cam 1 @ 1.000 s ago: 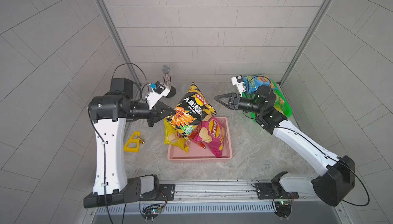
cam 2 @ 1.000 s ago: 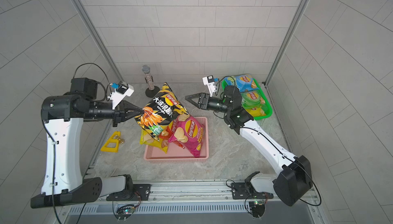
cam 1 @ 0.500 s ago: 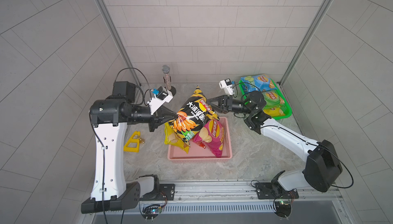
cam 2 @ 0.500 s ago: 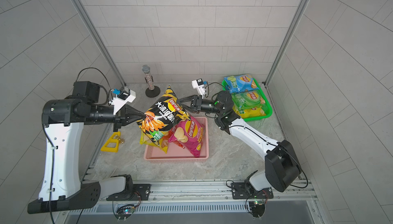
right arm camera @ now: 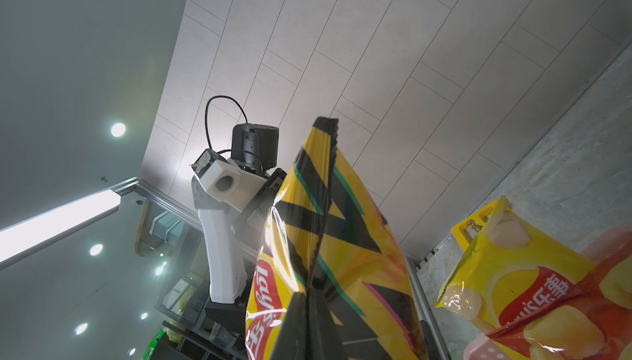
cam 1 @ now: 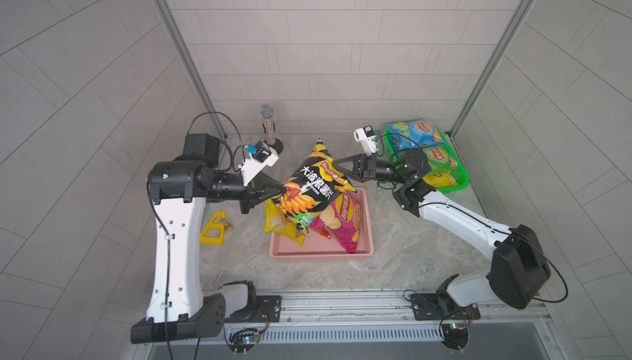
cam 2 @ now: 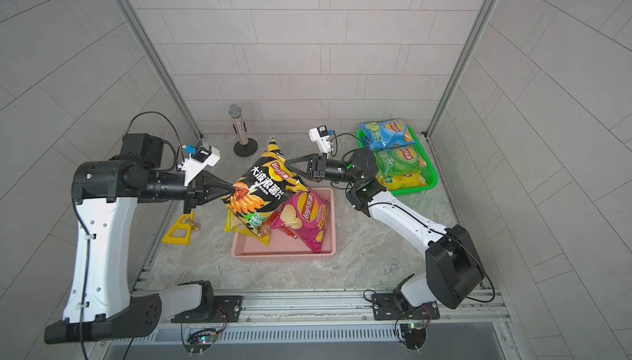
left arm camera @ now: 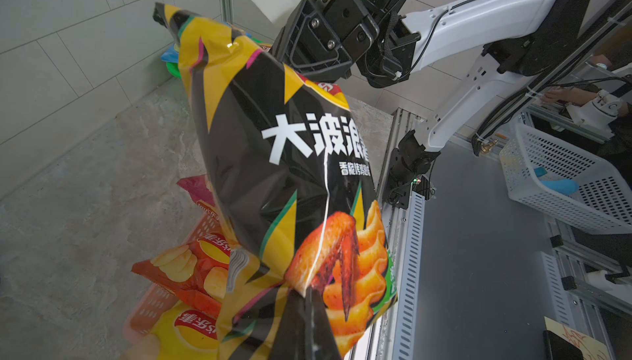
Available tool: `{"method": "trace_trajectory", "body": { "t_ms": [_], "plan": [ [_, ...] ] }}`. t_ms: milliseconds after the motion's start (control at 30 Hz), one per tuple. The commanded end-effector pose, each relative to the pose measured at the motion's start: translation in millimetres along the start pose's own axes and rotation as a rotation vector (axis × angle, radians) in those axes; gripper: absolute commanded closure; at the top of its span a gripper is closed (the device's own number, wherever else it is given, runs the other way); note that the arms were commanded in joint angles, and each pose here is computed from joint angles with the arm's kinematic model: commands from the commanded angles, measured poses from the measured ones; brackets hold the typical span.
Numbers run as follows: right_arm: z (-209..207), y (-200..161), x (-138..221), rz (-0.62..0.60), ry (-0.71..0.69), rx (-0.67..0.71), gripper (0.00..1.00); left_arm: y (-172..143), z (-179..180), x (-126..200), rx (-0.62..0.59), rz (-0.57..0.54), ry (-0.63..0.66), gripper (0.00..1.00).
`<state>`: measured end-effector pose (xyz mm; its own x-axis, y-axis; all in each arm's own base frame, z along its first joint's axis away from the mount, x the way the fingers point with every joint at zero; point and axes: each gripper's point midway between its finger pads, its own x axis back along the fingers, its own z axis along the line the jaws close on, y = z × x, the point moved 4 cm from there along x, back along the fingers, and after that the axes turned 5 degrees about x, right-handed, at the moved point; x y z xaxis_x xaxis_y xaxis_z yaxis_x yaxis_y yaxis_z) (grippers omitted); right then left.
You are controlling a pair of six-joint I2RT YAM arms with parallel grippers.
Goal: Put the potato chips into the basket
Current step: Pick up the potato chip from the center of the board.
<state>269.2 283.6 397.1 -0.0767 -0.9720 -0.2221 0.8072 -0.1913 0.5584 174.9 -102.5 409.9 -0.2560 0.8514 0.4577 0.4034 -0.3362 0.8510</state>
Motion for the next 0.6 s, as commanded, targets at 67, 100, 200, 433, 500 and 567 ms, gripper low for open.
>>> {"method": "trace_trajectory", "body": {
  "t_ms": [67,100,200,433,500,567],
  "plan": [
    [24,3,2,0.023,-0.010,0.115,1.00,-16,-9,-3,0.094,0.043,-0.017,1.00],
    [24,3,3,0.029,-0.031,0.128,1.00,-17,-7,-4,0.103,0.045,-0.013,1.00],
    [24,2,5,0.056,-0.116,0.183,1.00,-19,1,-5,0.142,0.049,0.018,0.87],
    [45,-9,1,0.175,-0.174,0.335,1.00,1,28,6,0.250,0.026,0.224,0.19],
    [54,-13,-5,0.211,-0.138,0.344,1.00,8,35,12,0.282,0.017,0.289,0.14],
    [60,-20,-11,0.255,-0.125,0.361,1.00,13,44,18,0.324,0.013,0.360,0.10]
  ]
}}
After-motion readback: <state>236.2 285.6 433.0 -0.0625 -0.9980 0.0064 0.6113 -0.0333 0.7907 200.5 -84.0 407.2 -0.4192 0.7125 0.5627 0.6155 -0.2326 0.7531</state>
